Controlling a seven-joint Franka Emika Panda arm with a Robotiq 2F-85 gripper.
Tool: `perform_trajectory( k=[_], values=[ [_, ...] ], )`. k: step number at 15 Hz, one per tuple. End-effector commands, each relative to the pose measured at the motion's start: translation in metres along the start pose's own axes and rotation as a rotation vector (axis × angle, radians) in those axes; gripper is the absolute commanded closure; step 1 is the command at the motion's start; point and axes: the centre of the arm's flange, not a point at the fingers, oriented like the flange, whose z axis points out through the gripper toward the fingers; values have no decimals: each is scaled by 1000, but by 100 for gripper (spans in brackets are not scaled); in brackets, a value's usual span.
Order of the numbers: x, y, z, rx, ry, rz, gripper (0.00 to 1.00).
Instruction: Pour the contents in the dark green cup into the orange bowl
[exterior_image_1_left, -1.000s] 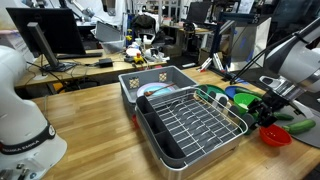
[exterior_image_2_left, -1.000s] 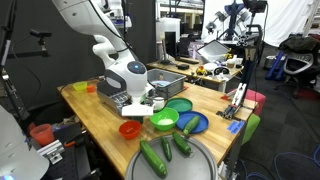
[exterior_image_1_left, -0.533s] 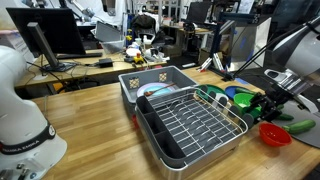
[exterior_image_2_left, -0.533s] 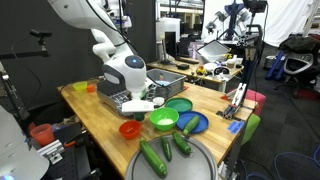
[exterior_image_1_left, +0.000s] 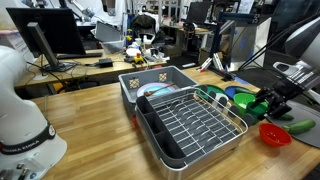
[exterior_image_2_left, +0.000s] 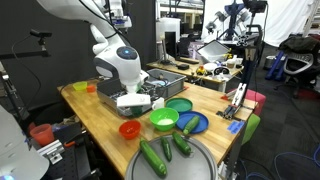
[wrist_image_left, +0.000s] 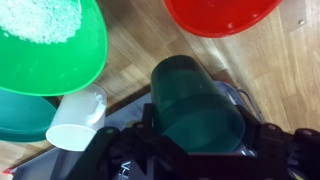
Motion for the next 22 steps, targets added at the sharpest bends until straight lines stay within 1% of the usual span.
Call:
perform_trajectory(
  k=[1,3,7,10,13,16,19,22],
  values=[
    [5,-23,-29,-5,-12,-36,47],
    [6,-33,-42,-28,-30,-41,47],
    [5,-48,-72,-123,-96,-11,47],
    [-4,-58,-85,-181,-163,60,47],
    [-10,-51,-87,-216,-240,147,47],
    [-24,-53,-82,-182,-332,236,47],
    [-39,-59,-84,-155,-413,286,47],
    [-33,-63,-96,-139,-451,305,47]
  ],
)
